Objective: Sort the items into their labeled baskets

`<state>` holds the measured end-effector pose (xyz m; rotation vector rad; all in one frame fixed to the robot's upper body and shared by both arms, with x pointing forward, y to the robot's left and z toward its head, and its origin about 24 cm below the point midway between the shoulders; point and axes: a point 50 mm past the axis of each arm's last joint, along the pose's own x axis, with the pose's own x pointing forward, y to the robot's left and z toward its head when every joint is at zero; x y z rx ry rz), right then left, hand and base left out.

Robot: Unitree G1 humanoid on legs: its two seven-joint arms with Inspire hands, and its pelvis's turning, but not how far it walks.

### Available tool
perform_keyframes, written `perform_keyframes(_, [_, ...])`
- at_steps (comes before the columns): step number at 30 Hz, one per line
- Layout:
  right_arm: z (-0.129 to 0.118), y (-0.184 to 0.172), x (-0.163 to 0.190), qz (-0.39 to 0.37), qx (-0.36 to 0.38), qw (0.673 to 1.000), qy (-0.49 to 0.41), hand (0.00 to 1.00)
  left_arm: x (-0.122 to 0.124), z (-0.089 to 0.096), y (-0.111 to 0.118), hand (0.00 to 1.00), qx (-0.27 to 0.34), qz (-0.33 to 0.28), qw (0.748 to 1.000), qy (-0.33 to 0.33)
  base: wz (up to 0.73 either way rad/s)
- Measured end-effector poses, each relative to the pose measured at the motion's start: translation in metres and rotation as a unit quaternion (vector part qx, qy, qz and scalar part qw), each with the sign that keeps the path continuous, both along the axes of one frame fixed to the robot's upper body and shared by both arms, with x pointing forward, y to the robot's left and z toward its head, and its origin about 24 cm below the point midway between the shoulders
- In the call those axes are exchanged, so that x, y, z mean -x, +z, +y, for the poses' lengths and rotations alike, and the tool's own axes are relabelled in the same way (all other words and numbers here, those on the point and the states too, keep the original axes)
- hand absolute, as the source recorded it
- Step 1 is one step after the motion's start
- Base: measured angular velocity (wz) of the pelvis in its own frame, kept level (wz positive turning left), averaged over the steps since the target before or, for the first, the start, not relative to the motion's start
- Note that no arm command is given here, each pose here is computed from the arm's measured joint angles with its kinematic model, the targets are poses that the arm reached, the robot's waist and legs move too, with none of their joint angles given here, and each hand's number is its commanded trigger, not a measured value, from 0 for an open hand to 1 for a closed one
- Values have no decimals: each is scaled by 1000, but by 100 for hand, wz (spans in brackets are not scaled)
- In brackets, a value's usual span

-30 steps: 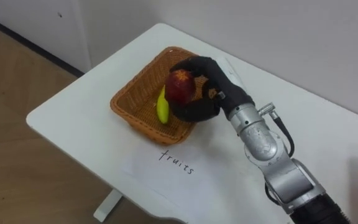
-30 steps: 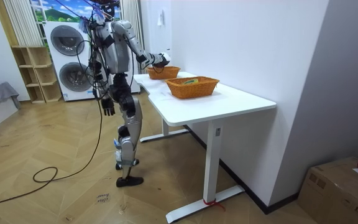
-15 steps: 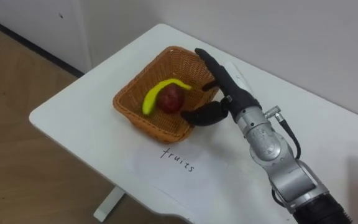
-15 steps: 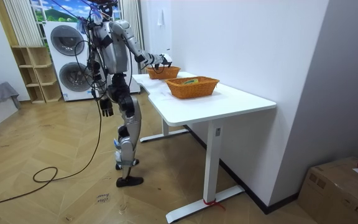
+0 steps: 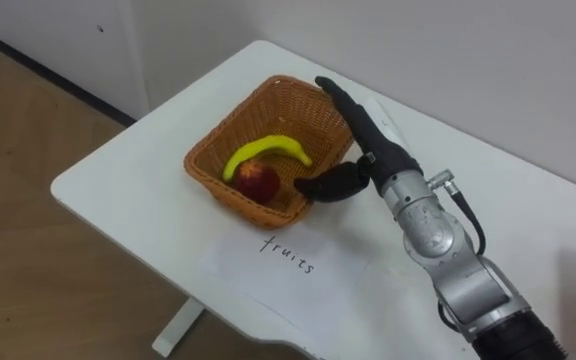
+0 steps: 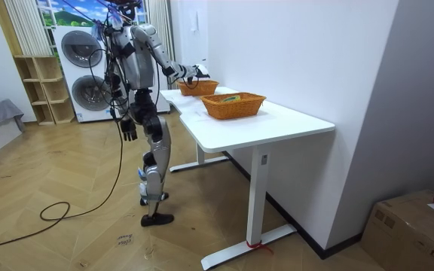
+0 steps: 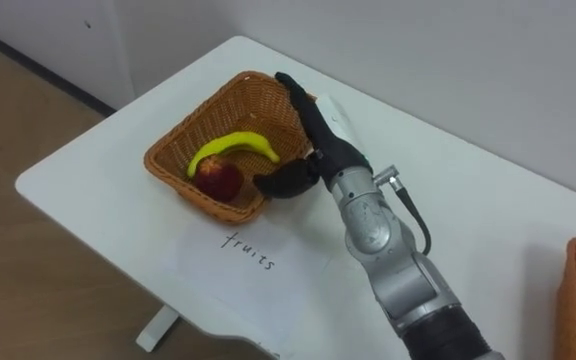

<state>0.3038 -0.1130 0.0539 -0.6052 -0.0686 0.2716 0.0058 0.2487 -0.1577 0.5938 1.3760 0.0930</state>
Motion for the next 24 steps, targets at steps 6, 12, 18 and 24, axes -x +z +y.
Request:
perform_keyframes(6, [-4,3,0,-5,-7,1000,1,0,2,0,-1,0,0,4,1000,0,0])
perform_keyframes(12, [-15,38,-2,-80,-34,996,-4,0,1,2,0,0,-5,-7,1000,11,-9])
perform_keyframes(18, [-23,61,0,-129,-75,989,-21,0,-1,1,1,0,-10,-19,1000,9,-13])
perform_keyframes(24, [-47,87,2,-196,-99,972,-80,0,-7,4,2,0,-25,-32,999,13,-16])
